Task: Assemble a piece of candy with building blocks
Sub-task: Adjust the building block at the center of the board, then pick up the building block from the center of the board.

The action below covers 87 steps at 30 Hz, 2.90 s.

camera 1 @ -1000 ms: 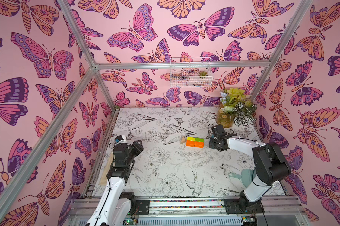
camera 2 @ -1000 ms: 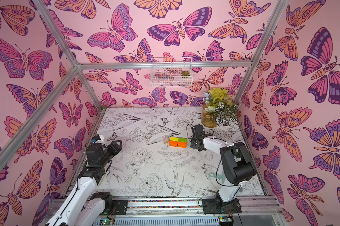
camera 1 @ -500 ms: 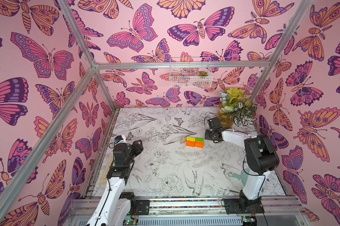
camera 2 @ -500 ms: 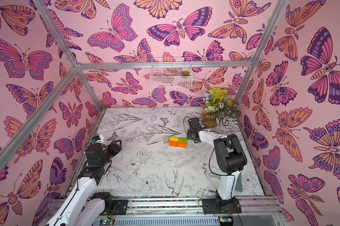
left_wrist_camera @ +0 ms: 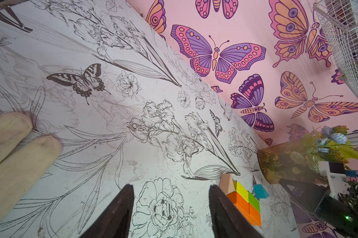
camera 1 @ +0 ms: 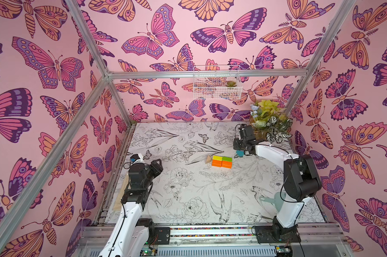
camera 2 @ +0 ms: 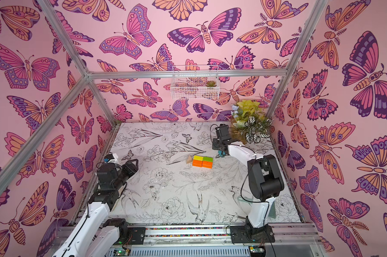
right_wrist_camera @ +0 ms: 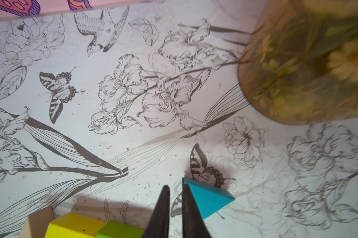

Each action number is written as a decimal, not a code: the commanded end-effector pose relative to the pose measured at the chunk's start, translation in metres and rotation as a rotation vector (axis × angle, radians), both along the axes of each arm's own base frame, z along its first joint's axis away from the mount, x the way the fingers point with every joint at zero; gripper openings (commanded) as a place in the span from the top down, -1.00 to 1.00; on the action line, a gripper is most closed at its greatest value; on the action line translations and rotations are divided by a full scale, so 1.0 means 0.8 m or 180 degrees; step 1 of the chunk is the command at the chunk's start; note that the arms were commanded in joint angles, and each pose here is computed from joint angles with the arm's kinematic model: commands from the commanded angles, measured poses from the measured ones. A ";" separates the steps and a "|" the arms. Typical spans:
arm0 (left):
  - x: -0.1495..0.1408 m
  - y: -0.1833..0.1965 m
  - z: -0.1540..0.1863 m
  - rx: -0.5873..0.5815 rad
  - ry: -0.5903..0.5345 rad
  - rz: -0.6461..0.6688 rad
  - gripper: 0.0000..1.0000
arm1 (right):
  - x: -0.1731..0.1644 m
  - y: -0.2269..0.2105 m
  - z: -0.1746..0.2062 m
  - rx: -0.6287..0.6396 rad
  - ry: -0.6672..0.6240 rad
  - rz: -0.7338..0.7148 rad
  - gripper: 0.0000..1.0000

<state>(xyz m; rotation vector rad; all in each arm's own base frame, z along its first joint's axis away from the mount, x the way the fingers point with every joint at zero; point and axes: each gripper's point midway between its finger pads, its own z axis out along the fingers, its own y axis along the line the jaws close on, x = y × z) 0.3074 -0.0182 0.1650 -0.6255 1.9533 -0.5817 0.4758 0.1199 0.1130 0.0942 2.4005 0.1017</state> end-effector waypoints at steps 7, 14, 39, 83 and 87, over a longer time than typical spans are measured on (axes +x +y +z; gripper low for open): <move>-0.005 0.000 -0.005 0.0028 0.0027 -0.0013 -0.24 | 0.009 -0.067 -0.033 0.0037 0.0418 -0.0232 1.00; -0.005 -0.001 -0.004 0.0003 0.0021 -0.0012 -0.24 | 0.008 -0.052 -0.065 0.0140 0.0666 -0.0059 1.00; -0.005 0.000 -0.007 0.0021 0.0056 -0.0005 -0.24 | -0.076 -0.047 -0.063 0.0337 0.1027 -0.0035 1.00; -0.007 -0.002 -0.010 -0.0057 0.0074 0.0007 -0.26 | -0.056 -0.007 -0.076 -0.0510 0.1079 0.1168 -0.05; -0.008 -0.001 -0.011 -0.0056 0.0084 0.0016 -0.26 | -0.054 -0.005 -0.080 -0.0484 0.1087 0.1169 -0.04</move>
